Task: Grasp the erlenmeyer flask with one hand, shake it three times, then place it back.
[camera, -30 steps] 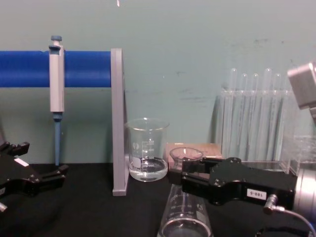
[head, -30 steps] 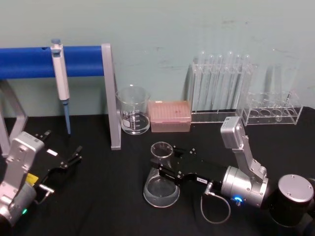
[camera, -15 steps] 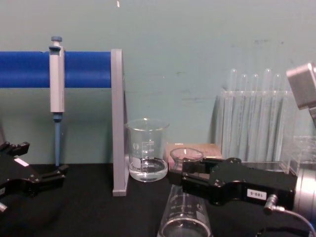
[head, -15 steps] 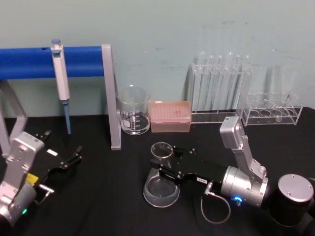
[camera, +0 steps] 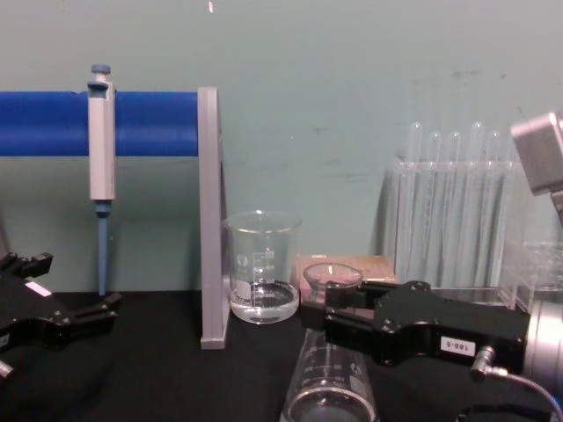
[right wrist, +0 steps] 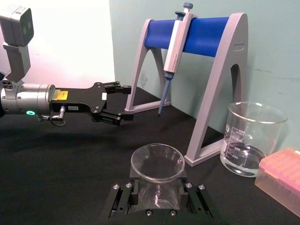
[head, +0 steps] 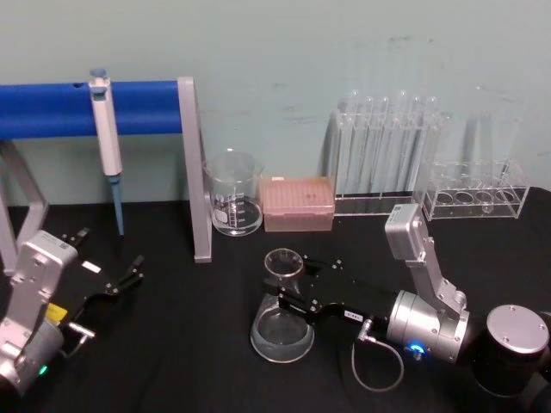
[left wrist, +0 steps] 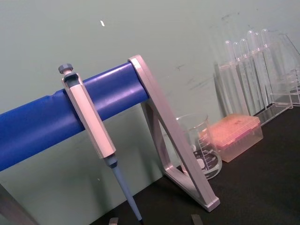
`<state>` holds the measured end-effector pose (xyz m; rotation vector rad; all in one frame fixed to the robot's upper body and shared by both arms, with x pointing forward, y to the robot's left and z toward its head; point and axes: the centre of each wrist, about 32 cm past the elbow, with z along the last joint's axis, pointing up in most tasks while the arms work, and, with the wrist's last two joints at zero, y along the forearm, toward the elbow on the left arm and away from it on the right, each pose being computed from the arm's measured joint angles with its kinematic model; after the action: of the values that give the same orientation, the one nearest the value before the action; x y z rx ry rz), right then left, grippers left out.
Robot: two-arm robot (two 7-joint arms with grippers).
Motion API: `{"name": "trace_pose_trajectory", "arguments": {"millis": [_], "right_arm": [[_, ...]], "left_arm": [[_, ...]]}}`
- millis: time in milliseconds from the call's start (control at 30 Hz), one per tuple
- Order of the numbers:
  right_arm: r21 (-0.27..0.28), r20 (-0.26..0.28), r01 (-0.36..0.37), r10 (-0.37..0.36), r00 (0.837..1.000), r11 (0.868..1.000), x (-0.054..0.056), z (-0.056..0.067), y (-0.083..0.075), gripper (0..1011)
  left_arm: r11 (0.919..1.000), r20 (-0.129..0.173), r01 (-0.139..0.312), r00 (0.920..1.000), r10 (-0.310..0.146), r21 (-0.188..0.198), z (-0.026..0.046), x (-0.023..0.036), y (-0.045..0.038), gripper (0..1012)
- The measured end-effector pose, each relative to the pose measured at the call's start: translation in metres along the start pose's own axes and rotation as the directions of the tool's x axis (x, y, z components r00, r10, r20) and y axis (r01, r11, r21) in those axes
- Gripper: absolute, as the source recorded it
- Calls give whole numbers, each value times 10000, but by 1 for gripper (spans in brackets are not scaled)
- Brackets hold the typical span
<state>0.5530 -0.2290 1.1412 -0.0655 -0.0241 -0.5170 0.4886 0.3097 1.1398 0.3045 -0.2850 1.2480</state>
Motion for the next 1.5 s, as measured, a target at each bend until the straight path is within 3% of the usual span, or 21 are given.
{"name": "trace_pose_trajectory", "arguments": {"millis": [167, 300, 567, 833, 1500], "right_arm": [[0, -2, 0, 0, 10000, 10000, -1, -1, 0, 450], [-124, -27, 1, -2, 10000, 9999, -4, -19, -6, 510], [-95, -28, 0, 0, 10000, 10000, -5, -14, -3, 797], [-57, -20, 3, -3, 10000, 10000, -3, -9, -2, 994], [-8, -7, 0, 0, 10000, 10000, 0, -1, 0, 1000]], "left_arm": [[10000, 0, 0, 10000, 0, 0, 0, 0, 0, 1001], [10000, 1, 0, 10000, 0, -1, 0, 0, 0, 1001], [10000, 0, -1, 10000, 1, 0, 0, 0, 0, 1001], [10000, 0, 1, 10000, -1, 1, 0, 0, 0, 1001], [10000, 0, 0, 10000, 0, 0, 0, 0, 0, 1001]]}}
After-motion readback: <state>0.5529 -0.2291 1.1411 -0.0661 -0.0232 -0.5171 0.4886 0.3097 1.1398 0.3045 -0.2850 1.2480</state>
